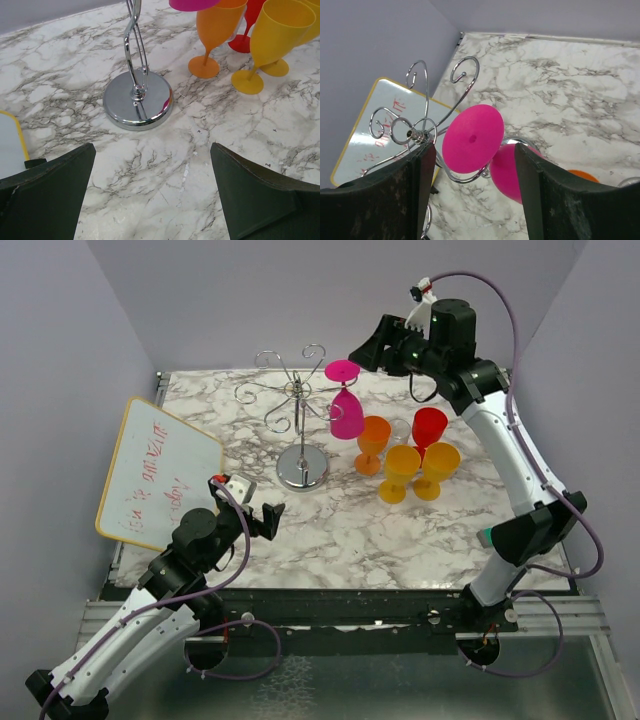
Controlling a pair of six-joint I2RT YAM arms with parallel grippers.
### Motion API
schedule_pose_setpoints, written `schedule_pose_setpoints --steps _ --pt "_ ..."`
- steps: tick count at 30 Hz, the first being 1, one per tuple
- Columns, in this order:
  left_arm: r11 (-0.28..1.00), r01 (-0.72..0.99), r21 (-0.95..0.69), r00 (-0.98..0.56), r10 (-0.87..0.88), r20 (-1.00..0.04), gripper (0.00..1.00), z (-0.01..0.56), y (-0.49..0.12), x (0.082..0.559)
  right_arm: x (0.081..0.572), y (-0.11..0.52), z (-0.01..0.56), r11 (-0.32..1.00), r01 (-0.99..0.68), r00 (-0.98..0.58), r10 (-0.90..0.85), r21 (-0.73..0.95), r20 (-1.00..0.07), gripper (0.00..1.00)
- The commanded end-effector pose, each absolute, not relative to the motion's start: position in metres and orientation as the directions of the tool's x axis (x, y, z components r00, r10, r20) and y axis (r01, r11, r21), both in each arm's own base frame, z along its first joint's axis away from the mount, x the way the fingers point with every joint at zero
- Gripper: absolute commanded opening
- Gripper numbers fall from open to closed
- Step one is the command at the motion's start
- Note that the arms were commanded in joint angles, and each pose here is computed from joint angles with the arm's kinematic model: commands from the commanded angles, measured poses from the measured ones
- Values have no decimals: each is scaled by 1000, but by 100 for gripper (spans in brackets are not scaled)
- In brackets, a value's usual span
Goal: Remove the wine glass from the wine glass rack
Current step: Pick up the wine glass from the wine rack.
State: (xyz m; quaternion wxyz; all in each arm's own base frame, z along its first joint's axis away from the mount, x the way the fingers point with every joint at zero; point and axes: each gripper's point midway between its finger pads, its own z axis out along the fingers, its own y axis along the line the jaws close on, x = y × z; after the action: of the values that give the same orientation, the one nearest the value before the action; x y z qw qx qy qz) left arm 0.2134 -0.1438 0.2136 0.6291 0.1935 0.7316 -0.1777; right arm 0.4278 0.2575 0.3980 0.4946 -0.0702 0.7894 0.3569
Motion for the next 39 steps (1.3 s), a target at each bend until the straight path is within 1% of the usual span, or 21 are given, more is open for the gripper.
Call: schedule_pose_setpoints --steps 1,6,8,11,14,18,19,22,29,34,39 --pt "869 494 -12 -108 48 -993 99 225 -140 214 433 271 381 658 -472 -588 261 586 -766 68" --pt "872 490 -11 -109 49 -993 99 224 -139 214 437 275 367 650 -453 -620 261 610 -740 64" --pt "872 489 -10 -108 50 -993 99 224 -138 214 438 276 364 644 -452 -630 259 617 -732 60" --pt "873 488 -9 -108 50 -993 99 224 -138 214 438 279 363 629 -461 -636 258 626 -728 49" --pt "874 487 -9 -107 49 -993 99 224 -138 214 435 281 369 614 -479 -630 257 627 -733 35" --pt "873 487 -9 -109 51 -993 99 223 -138 214 436 277 373 631 -475 -610 266 614 -746 21" --pt "873 487 -9 -109 51 -993 99 224 -138 214 436 275 374 639 -471 -605 268 608 -750 19" --pt "874 486 -9 -109 50 -993 99 224 -138 215 436 272 376 648 -467 -597 271 602 -755 6" --pt "873 488 -10 -112 51 -992 99 223 -138 215 431 274 381 630 -475 -600 280 615 -749 1" --pt "873 487 -11 -109 49 -993 99 224 -138 215 426 275 388 596 -467 -604 324 653 -728 1" --pt "874 486 -10 -110 49 -993 99 224 -138 214 418 275 408 486 -468 -603 436 738 -669 1"
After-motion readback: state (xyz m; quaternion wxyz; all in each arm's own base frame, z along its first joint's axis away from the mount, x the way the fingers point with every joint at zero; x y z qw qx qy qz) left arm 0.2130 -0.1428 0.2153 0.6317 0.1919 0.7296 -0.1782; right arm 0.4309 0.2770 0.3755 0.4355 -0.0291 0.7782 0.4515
